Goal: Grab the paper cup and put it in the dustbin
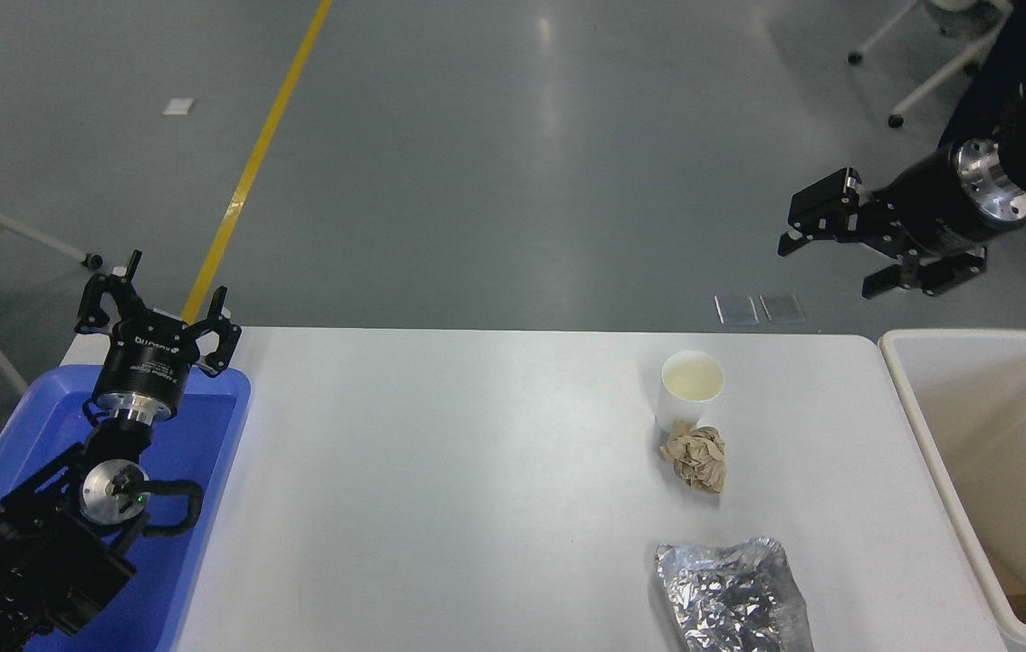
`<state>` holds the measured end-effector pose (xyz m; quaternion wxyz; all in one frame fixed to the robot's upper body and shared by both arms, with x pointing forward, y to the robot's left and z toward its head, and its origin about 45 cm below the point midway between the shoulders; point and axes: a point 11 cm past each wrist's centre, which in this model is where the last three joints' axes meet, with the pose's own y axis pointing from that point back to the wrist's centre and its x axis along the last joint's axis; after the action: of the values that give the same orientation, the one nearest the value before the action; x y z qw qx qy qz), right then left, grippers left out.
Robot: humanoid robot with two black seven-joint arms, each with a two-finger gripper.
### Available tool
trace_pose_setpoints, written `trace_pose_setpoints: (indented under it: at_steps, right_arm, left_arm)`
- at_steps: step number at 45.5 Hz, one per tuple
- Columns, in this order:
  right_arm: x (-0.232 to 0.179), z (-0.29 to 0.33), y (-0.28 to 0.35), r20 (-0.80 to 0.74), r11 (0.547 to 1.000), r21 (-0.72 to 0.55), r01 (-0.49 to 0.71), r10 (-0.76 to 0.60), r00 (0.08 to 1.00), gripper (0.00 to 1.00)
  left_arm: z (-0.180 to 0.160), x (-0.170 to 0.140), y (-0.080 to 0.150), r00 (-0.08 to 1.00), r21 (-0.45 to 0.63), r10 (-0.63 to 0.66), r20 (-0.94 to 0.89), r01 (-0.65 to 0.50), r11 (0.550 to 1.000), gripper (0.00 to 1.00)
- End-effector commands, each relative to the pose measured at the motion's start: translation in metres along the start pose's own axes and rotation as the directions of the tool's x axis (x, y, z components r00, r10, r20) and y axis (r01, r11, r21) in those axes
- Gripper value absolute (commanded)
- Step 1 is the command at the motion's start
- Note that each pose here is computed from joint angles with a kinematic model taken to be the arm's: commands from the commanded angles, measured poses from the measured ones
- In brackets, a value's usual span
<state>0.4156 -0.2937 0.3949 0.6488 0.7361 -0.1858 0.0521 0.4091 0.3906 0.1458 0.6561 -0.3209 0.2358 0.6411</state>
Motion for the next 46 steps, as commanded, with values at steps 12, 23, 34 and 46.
trace_pose_setpoints:
  at_steps: [12, 23, 34, 46]
  right_arm:
    - [-0.034, -0.060, 0.064, -0.162, 0.999, -0.036, -0.001, -0.005, 0.987, 1.00]
    - [-0.040, -0.059, 0.056, -0.173, 0.998, -0.062, 0.024, -0.035, 0.984, 1.00]
    - [-0.041, -0.052, 0.037, -0.155, 0.996, -0.064, 0.062, -0.071, 0.985, 1.00]
    - [-0.058, -0.017, -0.050, -0.084, 0.970, -0.100, 0.221, -0.229, 0.970, 1.00]
  left_arm:
    - [0.000, 0.000, 0.000, 1.000, 0.002, 0.001, 0.001, -0.001, 1.000, 0.98]
    - [0.000, 0.000, 0.000, 1.000, 0.002, -0.001, 0.002, 0.001, 1.000, 0.98]
    - [0.000, 0.000, 0.000, 1.000, 0.002, -0.001, 0.002, 0.001, 1.000, 0.98]
    - [-0.001, 0.000, 0.000, 1.000, 0.003, -0.001, 0.001, 0.001, 1.000, 0.98]
